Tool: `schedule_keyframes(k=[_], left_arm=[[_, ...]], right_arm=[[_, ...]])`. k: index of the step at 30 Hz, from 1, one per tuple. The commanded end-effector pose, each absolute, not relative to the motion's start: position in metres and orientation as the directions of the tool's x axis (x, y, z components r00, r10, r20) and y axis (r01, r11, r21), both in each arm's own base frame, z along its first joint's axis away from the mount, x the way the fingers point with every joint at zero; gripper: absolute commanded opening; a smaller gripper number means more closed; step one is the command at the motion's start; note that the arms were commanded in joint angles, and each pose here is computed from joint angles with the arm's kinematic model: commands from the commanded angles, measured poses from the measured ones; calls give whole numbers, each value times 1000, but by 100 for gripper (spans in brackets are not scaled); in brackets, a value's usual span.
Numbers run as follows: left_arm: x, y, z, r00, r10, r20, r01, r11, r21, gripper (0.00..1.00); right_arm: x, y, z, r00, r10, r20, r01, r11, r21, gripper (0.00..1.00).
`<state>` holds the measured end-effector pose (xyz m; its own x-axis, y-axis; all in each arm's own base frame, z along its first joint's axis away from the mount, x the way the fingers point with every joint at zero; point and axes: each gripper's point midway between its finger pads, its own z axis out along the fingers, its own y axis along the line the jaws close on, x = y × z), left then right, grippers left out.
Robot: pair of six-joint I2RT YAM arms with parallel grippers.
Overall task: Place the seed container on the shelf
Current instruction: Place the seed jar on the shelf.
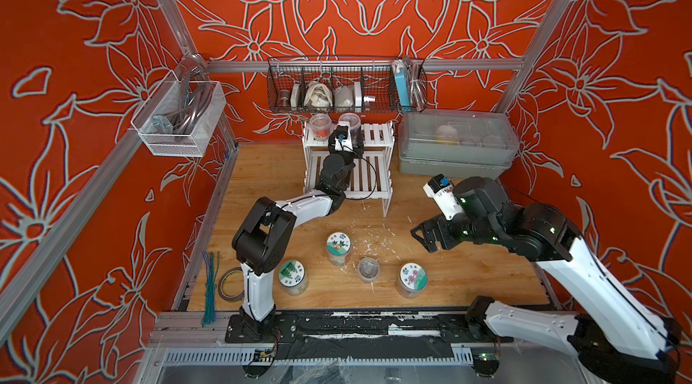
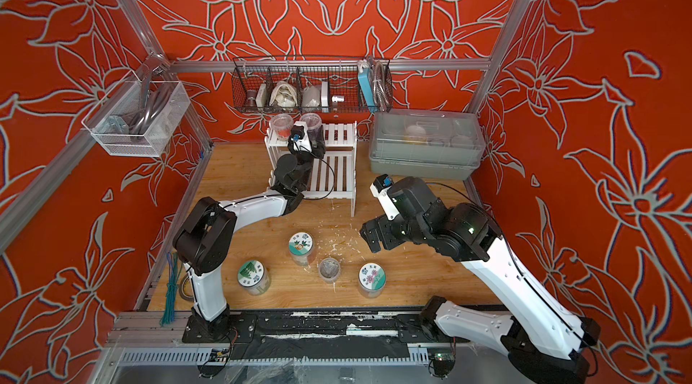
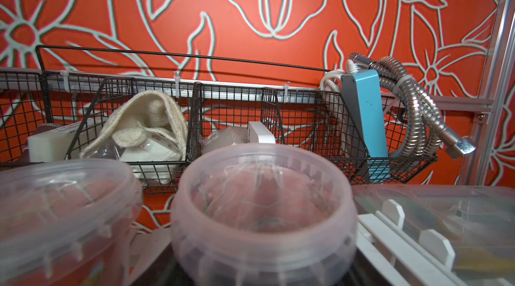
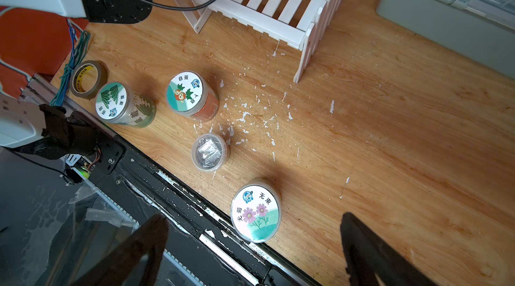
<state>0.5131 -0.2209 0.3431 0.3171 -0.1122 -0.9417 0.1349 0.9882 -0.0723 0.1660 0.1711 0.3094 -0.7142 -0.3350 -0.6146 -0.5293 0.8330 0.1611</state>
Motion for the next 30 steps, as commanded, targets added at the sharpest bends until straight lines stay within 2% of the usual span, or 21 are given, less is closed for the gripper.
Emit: schedule_keyframes(k=[1, 9, 17, 24, 30], left_arm=[[520, -218, 332, 289, -119, -950, 121, 989, -87, 65], [517, -217, 337, 295, -112, -949, 123, 989, -78, 73], [515, -217, 340, 293, -109, -950, 126, 989, -75, 74], [511, -213, 344, 279, -106, -954, 117, 990, -76, 81], [509, -211, 347, 273, -108, -956, 114, 990, -79, 82]], right_arm=[[164, 169, 308, -723, -321, -613, -519, 837, 174, 100], [165, 171, 307, -725, -318, -611, -518, 836, 179, 100], [165, 170, 307, -727, -315, -610, -515, 838, 181, 100], [164, 171, 308, -729, -310, -610, -514, 837, 189, 100], [163, 172, 309, -730, -309, -610, -517, 833, 196, 100]])
